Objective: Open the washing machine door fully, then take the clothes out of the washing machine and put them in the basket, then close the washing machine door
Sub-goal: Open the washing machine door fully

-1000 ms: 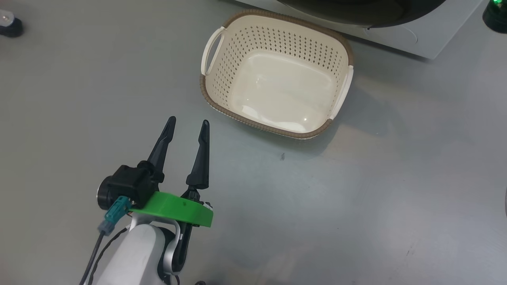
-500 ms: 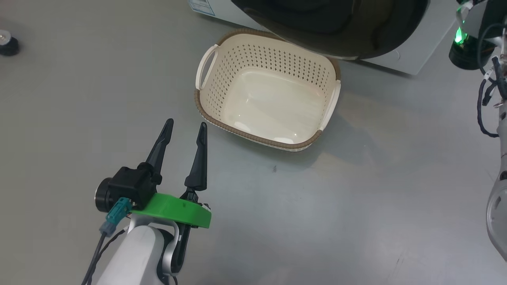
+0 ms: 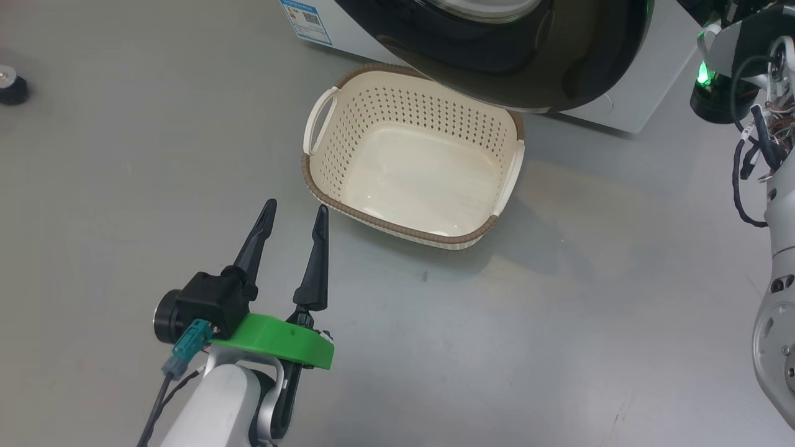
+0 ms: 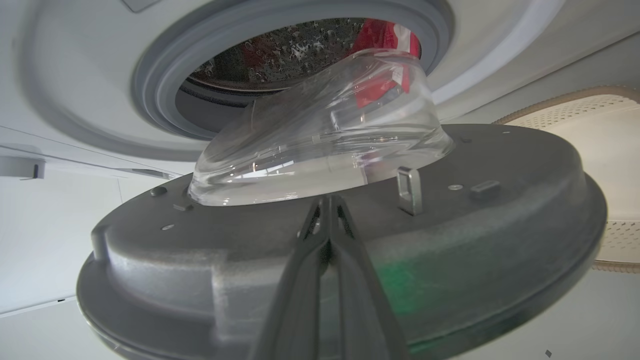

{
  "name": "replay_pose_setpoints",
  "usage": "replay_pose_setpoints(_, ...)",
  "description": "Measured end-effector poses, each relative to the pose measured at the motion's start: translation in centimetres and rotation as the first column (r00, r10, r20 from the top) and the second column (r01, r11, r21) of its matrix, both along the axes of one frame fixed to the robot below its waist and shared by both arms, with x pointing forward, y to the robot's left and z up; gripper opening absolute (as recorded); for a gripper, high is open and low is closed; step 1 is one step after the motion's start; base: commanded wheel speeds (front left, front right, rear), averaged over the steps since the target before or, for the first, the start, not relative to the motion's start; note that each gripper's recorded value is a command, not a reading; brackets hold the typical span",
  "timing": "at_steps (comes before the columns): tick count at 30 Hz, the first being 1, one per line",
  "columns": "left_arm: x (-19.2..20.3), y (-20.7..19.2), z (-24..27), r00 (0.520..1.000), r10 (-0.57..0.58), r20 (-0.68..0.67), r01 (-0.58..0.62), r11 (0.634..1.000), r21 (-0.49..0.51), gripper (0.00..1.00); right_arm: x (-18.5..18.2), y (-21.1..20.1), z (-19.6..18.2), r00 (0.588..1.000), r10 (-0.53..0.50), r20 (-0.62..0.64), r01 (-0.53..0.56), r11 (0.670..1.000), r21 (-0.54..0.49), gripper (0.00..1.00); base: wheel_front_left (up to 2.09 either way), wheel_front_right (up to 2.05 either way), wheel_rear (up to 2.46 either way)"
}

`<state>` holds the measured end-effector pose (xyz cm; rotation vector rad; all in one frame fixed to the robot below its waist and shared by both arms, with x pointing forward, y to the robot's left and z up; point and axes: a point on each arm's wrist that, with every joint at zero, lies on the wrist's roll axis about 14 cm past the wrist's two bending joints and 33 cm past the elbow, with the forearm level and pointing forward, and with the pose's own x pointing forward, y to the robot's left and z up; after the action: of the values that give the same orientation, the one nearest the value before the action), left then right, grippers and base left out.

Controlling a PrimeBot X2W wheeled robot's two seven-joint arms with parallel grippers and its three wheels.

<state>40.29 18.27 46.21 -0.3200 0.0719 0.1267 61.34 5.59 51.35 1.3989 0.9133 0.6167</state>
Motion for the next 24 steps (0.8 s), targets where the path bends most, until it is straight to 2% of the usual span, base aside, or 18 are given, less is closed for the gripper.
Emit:
replay_pose_setpoints(4, 0.0, 0.0, 0.2, 1.000, 0.001, 0.006, -0.001, 1.000, 0.000, 1.00, 0.5, -0.4, 0.9, 0.994, -0.014, 0.105, 0.020, 0.998, -0.056, 0.00, 0.00, 0.00, 0.00)
replay_pose_setpoints(8, -0.2, 0.3, 0.5, 1.000, 0.008, 0.014, -0.008, 1.000, 0.000, 1.00, 0.6, -2.0, 0.8, 0.967, -0.001, 0.254, 0.055, 0.978, -0.204, 0.00, 0.00, 0.00, 0.00)
replay_pose_setpoints(12, -0.6, 0.2, 0.7, 1.000, 0.010, 0.017, -0.010, 1.000, -0.004, 1.00, -0.3, -3.0, 0.0, 0.926, 0.049, 0.375, 0.085, 0.939, -0.332, 0.00, 0.00, 0.00, 0.00)
replay_pose_setpoints(15, -0.8, 0.1, 1.1, 1.000, 0.007, 0.028, -0.007, 1.000, -0.002, 1.00, -0.7, -4.2, -0.4, 0.892, 0.092, 0.443, 0.129, 0.887, -0.444, 0.00, 0.00, 0.00, 0.00)
replay_pose_setpoints(20, -1.0, 0.3, 2.3, 0.998, 0.011, 0.064, -0.011, 1.000, 0.001, 1.00, -2.3, -5.5, -0.9, 0.855, 0.115, 0.506, 0.200, 0.826, -0.526, 0.00, 0.00, 0.00, 0.00)
replay_pose_setpoints(24, -1.7, 0.2, 2.6, 0.997, 0.012, 0.071, -0.012, 1.000, 0.003, 1.00, -4.6, -6.1, -1.8, 0.852, 0.088, 0.515, 0.235, 0.817, -0.527, 0.00, 0.00, 0.00, 0.00)
